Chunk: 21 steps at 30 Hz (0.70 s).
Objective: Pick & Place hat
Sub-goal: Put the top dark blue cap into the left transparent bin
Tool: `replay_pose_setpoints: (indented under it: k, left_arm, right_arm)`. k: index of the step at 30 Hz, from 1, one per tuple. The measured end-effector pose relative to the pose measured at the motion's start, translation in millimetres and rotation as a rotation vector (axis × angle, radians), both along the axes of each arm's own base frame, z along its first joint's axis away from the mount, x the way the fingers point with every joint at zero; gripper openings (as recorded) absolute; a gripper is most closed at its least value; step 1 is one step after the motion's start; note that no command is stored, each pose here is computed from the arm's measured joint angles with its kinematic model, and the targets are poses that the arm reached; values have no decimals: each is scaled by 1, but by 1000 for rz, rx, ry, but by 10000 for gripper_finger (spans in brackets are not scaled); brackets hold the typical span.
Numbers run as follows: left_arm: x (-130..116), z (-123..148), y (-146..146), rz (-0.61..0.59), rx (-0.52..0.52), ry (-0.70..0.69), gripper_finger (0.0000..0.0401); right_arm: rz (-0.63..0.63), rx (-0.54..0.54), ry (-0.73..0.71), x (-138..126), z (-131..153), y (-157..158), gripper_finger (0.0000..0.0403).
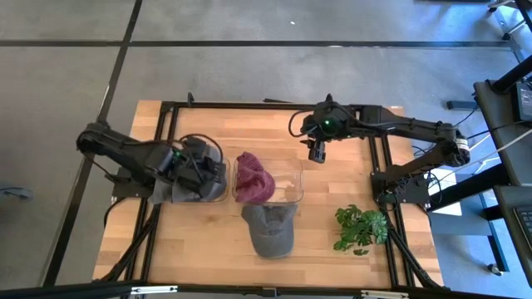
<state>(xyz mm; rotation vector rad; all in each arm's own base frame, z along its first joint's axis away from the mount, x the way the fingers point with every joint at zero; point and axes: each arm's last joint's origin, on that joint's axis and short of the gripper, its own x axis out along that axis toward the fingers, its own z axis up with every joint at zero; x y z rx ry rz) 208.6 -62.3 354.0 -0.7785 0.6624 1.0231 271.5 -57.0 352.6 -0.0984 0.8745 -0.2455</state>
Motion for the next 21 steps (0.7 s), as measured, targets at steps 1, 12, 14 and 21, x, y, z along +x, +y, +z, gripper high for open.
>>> replay_pose_setpoints:
  k: [1,12,14,21]
  left_arm:
    - [-2,-1,-2,2,7,18,29]
    - [-20,-10,-18,-21,76,65,43]
    - [-20,-20,-18,-18,79,104,48]
    - [-26,-47,-18,51,-3,210,48]
  right_arm:
    - [0,0,-3,0,-1,0,200]
    - [2,-17,-79,-5,9,1,200]
    - [2,-23,-110,-6,13,1,200]
    - [4,-33,-154,-15,23,3,200]
